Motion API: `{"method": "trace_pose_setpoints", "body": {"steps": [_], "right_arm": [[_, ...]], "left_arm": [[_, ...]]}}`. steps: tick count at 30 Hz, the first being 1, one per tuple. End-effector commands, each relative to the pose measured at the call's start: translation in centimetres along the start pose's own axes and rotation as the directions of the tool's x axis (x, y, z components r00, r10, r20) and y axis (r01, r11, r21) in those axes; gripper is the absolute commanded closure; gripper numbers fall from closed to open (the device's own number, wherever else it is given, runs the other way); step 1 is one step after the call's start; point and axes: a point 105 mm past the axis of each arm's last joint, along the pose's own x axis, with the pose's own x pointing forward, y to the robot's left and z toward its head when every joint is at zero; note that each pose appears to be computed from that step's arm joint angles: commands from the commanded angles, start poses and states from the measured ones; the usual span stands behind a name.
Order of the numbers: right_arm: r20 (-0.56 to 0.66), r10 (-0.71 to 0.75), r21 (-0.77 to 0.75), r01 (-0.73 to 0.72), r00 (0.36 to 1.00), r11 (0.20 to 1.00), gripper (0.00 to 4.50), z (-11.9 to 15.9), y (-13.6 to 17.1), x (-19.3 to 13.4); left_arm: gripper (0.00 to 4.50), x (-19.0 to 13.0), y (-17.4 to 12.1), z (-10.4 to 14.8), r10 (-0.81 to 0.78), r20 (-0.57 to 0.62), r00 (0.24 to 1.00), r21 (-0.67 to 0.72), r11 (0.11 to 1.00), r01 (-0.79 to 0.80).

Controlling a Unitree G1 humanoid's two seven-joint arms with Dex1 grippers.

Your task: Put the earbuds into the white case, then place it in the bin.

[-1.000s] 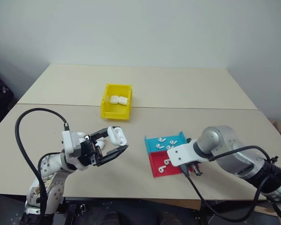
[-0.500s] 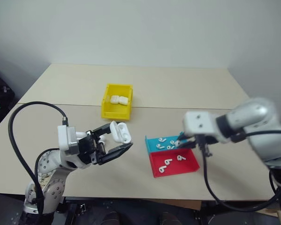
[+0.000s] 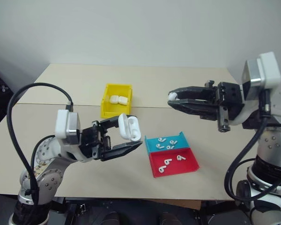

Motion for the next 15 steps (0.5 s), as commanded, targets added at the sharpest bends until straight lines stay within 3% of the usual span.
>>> {"method": "trace_pose_setpoints", "body": {"steps": [1, 8, 15], "right_arm": [[0.108, 0.048, -0.034, -0.045, 0.993, 0.998, 3.60, 0.8, 0.5, 1.0], [0.191, 0.132, -0.045, -0.126, 0.973, 0.991, 3.60, 0.0, 1.3, 2.7], [0.175, 0.172, -0.030, -0.169, 0.969, 0.985, 3.60, -1.6, 1.9, 3.5]], "left_arm": [[1.68, 0.7, -0.2, 0.0, -0.036, 0.005, 0.999, 0.023, 0.999, 0.036], [1.68, 1.6, -0.1, 0.1, -0.049, 0.032, 0.998, 0.026, 0.999, 0.048], [1.68, 1.7, 0.0, 0.2, -0.053, 0.028, 0.998, 0.030, 0.998, 0.052]]}}
